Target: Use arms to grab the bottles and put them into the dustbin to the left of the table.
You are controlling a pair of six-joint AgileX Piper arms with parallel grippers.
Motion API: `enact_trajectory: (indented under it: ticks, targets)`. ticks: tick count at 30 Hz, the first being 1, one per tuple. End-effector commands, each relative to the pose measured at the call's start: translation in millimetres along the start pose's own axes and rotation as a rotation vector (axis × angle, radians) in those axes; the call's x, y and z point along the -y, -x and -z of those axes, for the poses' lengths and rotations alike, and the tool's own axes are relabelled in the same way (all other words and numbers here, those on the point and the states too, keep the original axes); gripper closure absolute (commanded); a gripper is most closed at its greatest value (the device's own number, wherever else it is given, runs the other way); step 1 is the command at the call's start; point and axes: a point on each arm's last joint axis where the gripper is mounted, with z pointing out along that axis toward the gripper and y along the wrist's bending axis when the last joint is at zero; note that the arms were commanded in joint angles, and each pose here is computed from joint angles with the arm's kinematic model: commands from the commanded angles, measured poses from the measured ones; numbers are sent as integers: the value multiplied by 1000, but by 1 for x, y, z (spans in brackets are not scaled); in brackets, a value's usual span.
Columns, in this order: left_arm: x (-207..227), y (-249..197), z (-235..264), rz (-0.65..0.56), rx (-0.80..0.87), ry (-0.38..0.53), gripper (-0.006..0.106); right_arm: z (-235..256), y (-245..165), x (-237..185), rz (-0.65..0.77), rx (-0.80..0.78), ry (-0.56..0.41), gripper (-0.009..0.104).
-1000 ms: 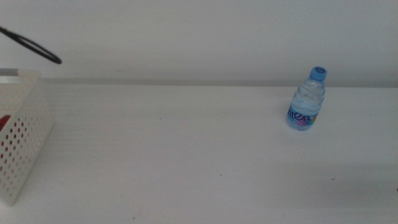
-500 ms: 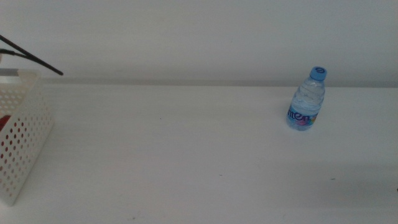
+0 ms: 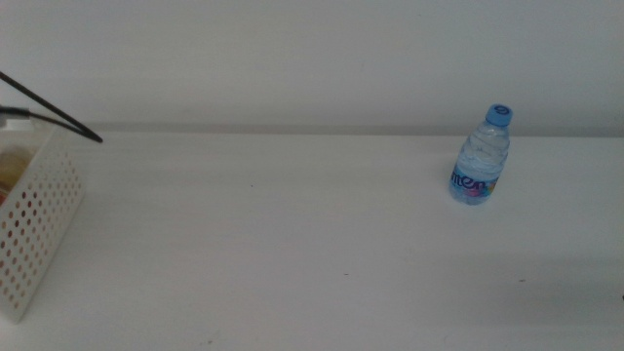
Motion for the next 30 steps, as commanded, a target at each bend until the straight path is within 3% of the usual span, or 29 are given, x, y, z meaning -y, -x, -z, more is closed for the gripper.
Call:
enact_trajectory:
  ticks: [1, 7, 11, 16, 21, 24, 30]
  targets:
    - [3, -4, 18, 40, -41, 24, 10, 1, -12, -1, 13, 2, -7, 2]
    - [30, -7, 89, 57, 128, 205, 7, 1, -12, -1, 13, 2, -7, 2]
    - [67, -23, 134, 32, 272, 225, 7, 1, -12, -1, 13, 2, -7, 2]
    - [123, -56, 182, -79, 481, 91, 7, 1, -12, -1, 13, 2, -7, 2]
    - [186, -112, 214, -389, 706, -38, 7, 1, -12, -1, 13, 2, -7, 2]
    - [214, -151, 217, -537, 786, -76, 7, 1, -12, -1, 13, 2, -7, 2]
    - [230, -214, 181, -637, 788, -214, 7, 1, -12, -1, 13, 2, -7, 2]
